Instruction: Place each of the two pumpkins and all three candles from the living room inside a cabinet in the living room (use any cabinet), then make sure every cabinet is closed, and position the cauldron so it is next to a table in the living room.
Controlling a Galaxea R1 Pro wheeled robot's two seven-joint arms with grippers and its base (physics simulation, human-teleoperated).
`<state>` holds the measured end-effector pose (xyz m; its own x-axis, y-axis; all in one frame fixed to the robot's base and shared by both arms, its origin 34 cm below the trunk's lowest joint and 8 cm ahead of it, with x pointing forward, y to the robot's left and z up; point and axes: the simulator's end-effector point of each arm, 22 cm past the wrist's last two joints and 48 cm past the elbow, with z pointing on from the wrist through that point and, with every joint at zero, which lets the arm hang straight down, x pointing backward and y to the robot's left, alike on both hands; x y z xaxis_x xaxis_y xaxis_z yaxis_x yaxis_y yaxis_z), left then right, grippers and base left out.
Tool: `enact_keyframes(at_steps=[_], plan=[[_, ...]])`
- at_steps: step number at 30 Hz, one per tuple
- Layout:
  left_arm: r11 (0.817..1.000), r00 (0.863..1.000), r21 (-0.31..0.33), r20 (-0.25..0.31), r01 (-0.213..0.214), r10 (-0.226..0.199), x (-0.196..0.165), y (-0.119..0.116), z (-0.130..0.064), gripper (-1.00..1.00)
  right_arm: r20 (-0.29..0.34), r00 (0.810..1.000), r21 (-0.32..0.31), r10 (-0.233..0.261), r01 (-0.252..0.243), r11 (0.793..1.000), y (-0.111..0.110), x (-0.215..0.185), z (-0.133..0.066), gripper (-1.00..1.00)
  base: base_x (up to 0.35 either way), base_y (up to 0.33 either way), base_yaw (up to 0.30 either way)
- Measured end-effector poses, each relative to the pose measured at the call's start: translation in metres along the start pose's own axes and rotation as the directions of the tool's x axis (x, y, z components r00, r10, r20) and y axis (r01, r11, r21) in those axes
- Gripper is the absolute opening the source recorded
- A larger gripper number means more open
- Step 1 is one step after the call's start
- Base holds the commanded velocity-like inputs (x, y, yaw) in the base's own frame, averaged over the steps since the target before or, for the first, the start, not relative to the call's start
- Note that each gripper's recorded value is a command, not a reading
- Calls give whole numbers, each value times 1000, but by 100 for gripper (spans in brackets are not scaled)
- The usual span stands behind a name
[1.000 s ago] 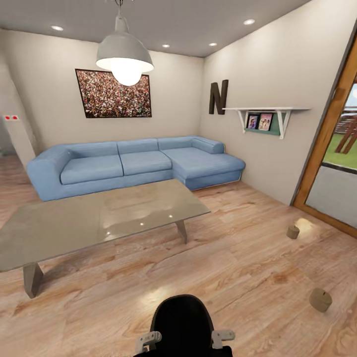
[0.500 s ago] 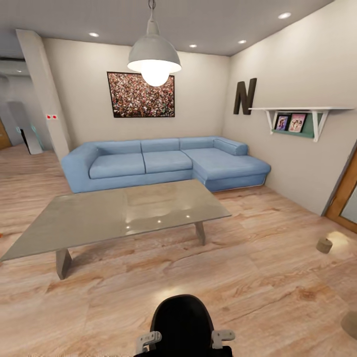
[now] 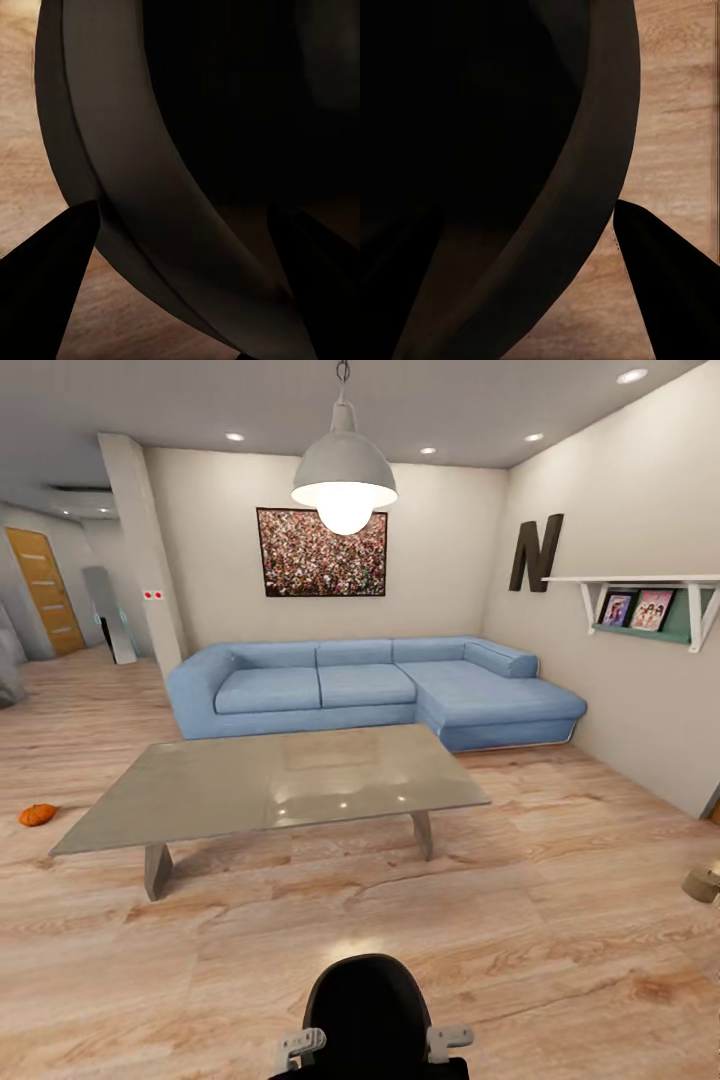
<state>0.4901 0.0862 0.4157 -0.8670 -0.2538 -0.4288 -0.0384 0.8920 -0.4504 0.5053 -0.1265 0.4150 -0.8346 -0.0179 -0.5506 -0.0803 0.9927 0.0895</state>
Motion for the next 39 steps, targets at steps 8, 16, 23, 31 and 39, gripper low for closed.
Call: enact_keyframes(at_steps=[8, 16, 23, 31, 39], plan=[[1000, 1000, -1, 0, 2, -2, 0, 0, 0, -100, -3, 1000, 0, -3, 3, 1000, 0, 0, 0, -100, 0, -76, 3], [1000, 1000, -1, 0, 1, -1, 0, 0, 0, -100, -1, 1000, -1, -1, 1, 1000, 0, 0, 0, -100, 23, -2, 0], [1000, 1000, -1, 0, 2, -2, 0, 0, 0, -100, -2, 1000, 0, -3, 3, 1000, 0, 0, 0, -100, 94, 0, 0], [1000, 1000, -1, 0, 1, -1, 0, 0, 0, -100, 0, 1000, 0, -1, 1, 1000, 0, 0, 0, -100, 35, 0, 0], [1000, 1000, 0, 0, 1, -1, 0, 0, 0, -100, 0, 1000, 0, -1, 1, 1000, 0, 0, 0, -100, 149, 0, 0]])
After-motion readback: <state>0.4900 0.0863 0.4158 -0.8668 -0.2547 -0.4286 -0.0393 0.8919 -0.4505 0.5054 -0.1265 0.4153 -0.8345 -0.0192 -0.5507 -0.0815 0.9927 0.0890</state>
